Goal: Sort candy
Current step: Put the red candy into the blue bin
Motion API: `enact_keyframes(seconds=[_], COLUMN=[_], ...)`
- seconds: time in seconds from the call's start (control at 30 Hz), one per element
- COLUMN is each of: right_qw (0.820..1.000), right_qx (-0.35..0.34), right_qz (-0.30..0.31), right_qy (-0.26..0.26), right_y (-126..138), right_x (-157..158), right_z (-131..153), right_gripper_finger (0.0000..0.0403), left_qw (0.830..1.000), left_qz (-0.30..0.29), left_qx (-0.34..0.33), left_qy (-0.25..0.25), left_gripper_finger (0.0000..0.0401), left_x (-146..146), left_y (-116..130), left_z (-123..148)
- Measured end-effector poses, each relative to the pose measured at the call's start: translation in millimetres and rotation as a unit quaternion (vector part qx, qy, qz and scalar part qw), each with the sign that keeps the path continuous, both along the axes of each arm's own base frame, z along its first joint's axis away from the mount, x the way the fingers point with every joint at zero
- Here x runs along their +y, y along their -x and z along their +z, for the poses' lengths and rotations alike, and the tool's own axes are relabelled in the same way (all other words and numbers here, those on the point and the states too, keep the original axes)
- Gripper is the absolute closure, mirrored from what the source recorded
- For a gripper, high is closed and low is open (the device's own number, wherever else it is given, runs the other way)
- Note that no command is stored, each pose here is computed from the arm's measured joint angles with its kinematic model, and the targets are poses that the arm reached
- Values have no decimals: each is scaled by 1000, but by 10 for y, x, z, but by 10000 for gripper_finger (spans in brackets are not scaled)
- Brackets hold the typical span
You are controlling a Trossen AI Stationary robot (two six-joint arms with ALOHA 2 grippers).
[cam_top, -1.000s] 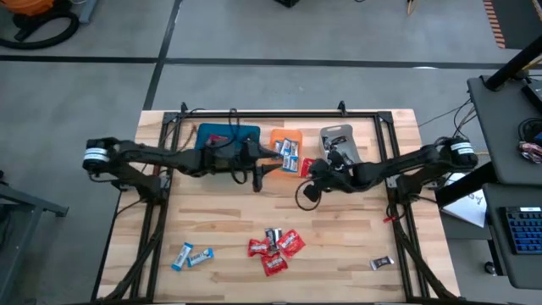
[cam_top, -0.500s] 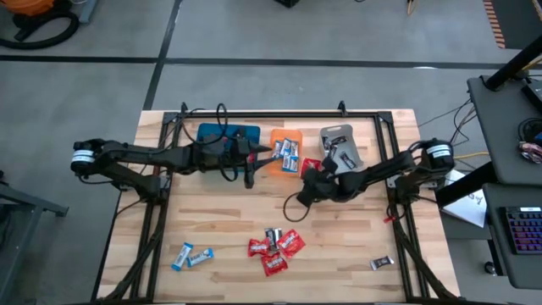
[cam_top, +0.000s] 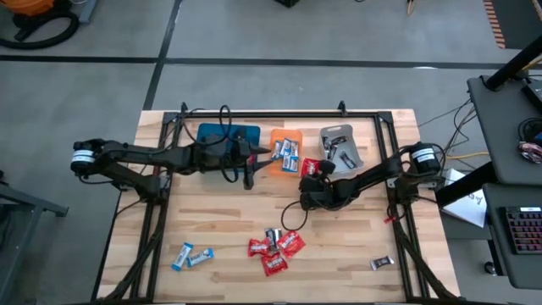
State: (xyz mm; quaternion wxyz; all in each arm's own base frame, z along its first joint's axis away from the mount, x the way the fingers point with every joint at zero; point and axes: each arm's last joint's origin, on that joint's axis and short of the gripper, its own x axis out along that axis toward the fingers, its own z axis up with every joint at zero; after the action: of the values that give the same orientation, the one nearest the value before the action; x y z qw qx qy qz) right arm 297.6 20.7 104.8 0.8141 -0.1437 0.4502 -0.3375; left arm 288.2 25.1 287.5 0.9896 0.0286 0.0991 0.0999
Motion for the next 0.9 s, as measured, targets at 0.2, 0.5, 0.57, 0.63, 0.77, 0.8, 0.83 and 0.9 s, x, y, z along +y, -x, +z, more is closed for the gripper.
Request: enact_keyframes(seconds=[0.2,0.5,0.57,0.63,0.77,0.8,0.83,0.9], right_qw=[1000,1000,1000,1000,999,999,999,999], right_qx=[-1,3,4,4,2,3,4,5], right_qz=[-1,-17,-19,-18,-26,-26,-26,-27], right_qy=[7,-4,-5,-9,-22,-29,-35,-44], right_y=[-18,-31,-29,-30,-23,-23,-22,-21], right_x=[-7,-79,-80,-81,-96,-105,-112,-120], right_z=[-38,-109,-122,-125,-135,-138,-140,-145], right_gripper_finger=[394,394,394,394,394,394,394,394], left_qw=[1000,1000,1000,1000,1000,1000,1000,1000], left_qz=[0,-1,-1,-1,-2,-1,-1,-1], left_qx=[7,9,9,10,10,10,9,9], left_qy=[-1,-6,-6,-6,-6,-6,-6,-5], left_gripper_finger=[259,259,259,259,259,259,259,259], left_x=[-1,-1,0,0,-1,0,0,0], left_y=[2,2,2,2,1,2,2,2], left_z=[-14,-15,-16,-17,-17,-17,-16,-17])
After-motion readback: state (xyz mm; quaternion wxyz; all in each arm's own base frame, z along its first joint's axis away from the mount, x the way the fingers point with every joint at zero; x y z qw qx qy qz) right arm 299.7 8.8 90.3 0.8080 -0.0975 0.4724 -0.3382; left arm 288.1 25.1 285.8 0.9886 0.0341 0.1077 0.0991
